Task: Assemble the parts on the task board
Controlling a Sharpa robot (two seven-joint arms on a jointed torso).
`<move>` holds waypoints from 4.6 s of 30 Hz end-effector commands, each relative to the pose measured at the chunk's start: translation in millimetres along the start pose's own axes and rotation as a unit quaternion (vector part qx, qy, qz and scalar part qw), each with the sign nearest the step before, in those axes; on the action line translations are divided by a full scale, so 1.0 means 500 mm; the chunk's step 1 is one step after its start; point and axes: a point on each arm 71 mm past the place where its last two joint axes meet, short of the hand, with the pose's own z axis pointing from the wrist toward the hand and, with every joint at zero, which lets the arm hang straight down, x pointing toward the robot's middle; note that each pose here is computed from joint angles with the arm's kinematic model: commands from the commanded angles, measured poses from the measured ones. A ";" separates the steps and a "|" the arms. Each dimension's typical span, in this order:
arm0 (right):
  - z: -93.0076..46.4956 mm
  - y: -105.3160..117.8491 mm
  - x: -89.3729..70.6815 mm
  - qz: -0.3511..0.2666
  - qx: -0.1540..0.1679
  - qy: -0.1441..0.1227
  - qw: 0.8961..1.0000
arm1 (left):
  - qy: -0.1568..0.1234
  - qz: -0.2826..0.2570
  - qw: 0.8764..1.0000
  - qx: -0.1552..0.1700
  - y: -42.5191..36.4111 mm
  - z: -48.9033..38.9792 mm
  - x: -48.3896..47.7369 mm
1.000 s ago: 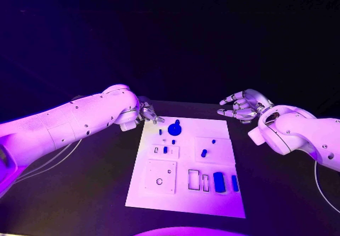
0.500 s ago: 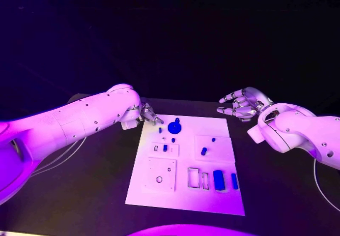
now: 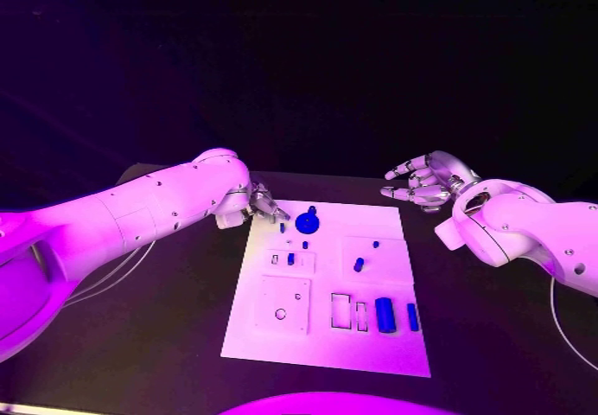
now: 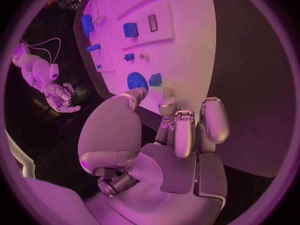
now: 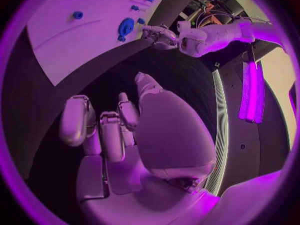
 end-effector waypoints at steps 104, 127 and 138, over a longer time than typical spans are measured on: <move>0.000 -0.016 -0.009 -0.004 0.001 -0.008 1.000 | 0.019 0.028 0.997 0.072 0.039 -0.092 0.135; -0.001 -0.017 -0.009 -0.005 0.002 -0.006 1.000 | 0.034 0.052 0.996 0.056 0.043 -0.090 0.147; -0.001 -0.018 -0.008 -0.005 0.002 -0.005 1.000 | 0.038 0.055 0.996 0.059 0.041 -0.091 0.150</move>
